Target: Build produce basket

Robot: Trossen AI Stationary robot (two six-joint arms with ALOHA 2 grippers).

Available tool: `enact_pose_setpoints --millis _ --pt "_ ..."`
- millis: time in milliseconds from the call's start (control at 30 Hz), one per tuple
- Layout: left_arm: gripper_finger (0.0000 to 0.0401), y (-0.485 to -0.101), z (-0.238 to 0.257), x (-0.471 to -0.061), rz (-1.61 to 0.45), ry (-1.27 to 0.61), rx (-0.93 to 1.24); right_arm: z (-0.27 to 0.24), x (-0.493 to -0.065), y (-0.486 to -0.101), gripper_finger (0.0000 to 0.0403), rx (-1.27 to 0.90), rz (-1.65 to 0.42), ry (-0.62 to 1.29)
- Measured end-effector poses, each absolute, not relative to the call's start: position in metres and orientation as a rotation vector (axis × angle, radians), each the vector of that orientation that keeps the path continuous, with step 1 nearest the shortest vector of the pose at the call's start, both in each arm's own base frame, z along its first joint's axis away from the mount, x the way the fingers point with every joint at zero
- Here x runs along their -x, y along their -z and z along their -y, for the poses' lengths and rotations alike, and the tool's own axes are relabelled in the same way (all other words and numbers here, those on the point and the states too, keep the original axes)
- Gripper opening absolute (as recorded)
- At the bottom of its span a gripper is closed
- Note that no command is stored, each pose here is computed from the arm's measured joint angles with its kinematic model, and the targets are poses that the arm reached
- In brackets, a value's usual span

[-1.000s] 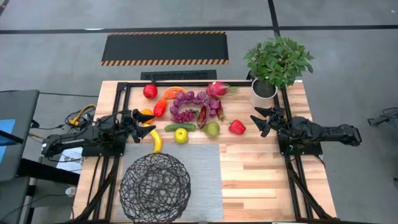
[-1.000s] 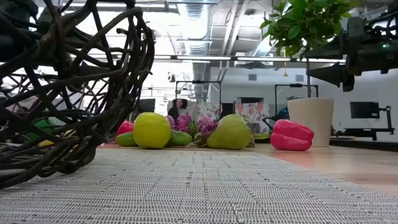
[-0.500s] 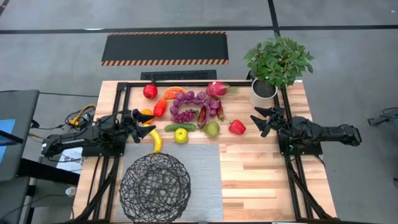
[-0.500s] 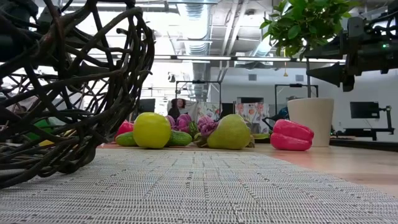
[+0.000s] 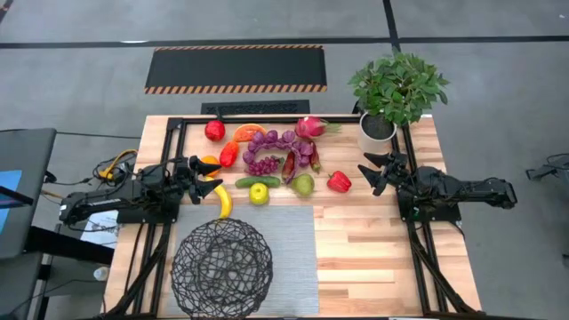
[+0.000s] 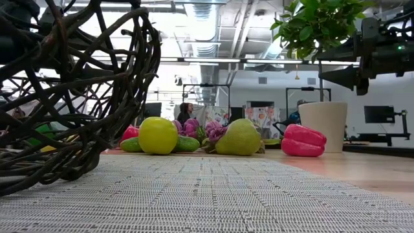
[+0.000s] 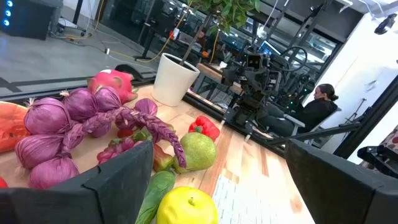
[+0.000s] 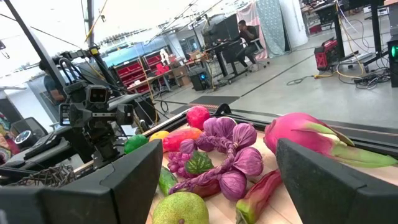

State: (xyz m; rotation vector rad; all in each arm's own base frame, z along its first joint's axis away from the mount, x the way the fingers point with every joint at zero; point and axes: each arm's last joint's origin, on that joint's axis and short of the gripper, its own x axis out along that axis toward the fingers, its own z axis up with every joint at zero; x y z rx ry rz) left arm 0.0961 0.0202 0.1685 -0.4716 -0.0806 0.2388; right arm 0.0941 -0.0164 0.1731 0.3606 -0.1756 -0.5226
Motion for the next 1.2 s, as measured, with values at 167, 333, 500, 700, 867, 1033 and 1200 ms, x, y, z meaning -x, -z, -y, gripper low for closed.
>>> enact_pose_setpoints --millis 167,333,500,700,867,1033,1200 --pt "0.0348 -0.1684 -0.0202 -0.0961 0.08 -0.239 0.472 0.0164 -0.094 -0.1731 0.0333 -0.361 0.176 0.523" --pt "0.0348 -0.1684 -0.0202 -0.0962 0.08 -0.239 0.472 0.0164 -0.094 -0.1731 0.0333 -0.361 0.175 0.523" --pt "0.0348 -0.1684 -0.0202 -0.0962 0.08 -0.239 0.472 0.0164 -0.0941 -0.173 0.0333 -0.361 0.175 0.522" --pt "0.0348 -0.1684 -0.0202 -0.0962 0.08 -0.239 0.472 0.0164 -0.0941 -0.1731 0.0333 -0.361 0.176 0.523" --pt "0.0348 -0.1684 -0.0202 -0.0961 0.08 -0.239 0.472 0.0164 -0.0941 -0.173 0.0333 -0.361 0.175 0.523" --pt "0.0348 -0.1684 -0.0202 -0.0961 0.08 -0.239 0.472 0.0164 -0.0941 -0.1731 0.0333 -0.361 0.175 0.522" --pt "0.0348 -0.1688 -0.0211 -0.0959 0.094 -0.271 0.482 0.0164 -0.0941 -0.173 0.0333 -0.36 0.175 0.523"
